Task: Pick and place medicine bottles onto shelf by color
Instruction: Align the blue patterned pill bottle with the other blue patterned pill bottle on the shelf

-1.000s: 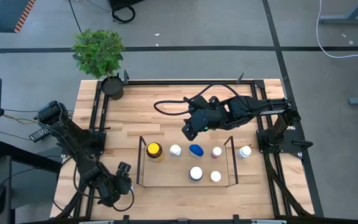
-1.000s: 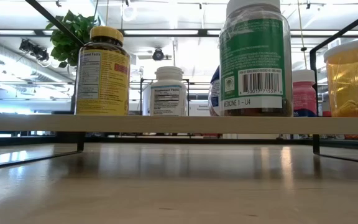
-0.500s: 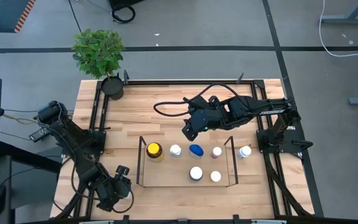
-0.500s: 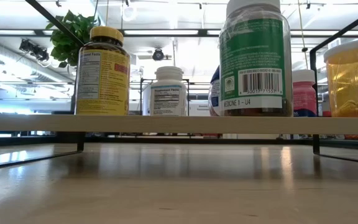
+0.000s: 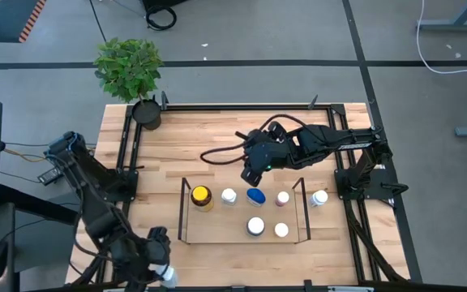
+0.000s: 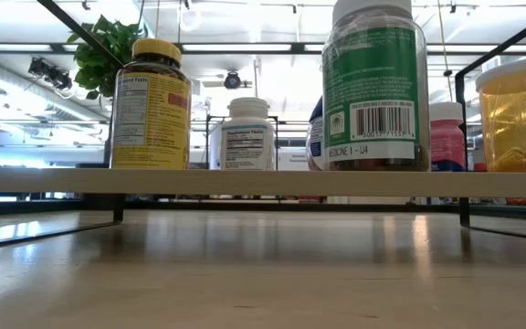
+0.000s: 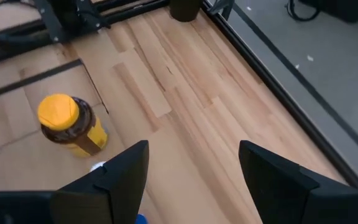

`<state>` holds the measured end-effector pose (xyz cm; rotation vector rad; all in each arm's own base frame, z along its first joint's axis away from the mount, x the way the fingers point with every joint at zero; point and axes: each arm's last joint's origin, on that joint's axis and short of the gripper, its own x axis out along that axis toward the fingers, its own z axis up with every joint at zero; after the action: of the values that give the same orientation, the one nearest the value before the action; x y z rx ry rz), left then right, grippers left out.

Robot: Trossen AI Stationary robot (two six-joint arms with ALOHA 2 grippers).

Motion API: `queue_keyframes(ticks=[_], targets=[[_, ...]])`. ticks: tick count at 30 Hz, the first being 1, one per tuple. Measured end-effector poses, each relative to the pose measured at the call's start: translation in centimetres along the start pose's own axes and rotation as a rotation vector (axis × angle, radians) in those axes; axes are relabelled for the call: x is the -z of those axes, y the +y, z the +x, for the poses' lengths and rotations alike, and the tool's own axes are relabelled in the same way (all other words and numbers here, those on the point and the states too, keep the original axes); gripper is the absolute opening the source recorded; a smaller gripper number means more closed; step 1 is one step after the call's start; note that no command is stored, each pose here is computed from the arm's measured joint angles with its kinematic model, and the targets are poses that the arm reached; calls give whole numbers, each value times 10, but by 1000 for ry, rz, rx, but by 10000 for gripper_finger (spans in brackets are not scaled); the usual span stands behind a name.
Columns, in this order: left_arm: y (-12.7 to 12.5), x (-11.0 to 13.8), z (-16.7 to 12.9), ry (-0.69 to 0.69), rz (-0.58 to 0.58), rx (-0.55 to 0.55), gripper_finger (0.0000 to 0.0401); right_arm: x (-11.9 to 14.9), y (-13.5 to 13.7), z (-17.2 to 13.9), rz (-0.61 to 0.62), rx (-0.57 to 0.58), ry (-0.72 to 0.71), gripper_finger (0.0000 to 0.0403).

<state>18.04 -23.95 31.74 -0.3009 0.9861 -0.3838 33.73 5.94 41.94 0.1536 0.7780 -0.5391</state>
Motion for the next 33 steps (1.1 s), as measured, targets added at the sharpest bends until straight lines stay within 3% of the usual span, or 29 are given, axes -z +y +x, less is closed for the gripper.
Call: queue_keyframes(ticks=[8,16,25,33], targets=[[-7,-42,-32,-136,-92,72,178,0,0,0,-116,-3,3,257],[22,-87,-27,-205,-62,-39,184,7,-9,-4,-165,63,57,257],[83,-126,10,-57,66,-321,189,5,-49,-52,21,74,-30,257],[121,-138,52,65,107,-364,180,9,-74,-83,141,80,-97,257]])
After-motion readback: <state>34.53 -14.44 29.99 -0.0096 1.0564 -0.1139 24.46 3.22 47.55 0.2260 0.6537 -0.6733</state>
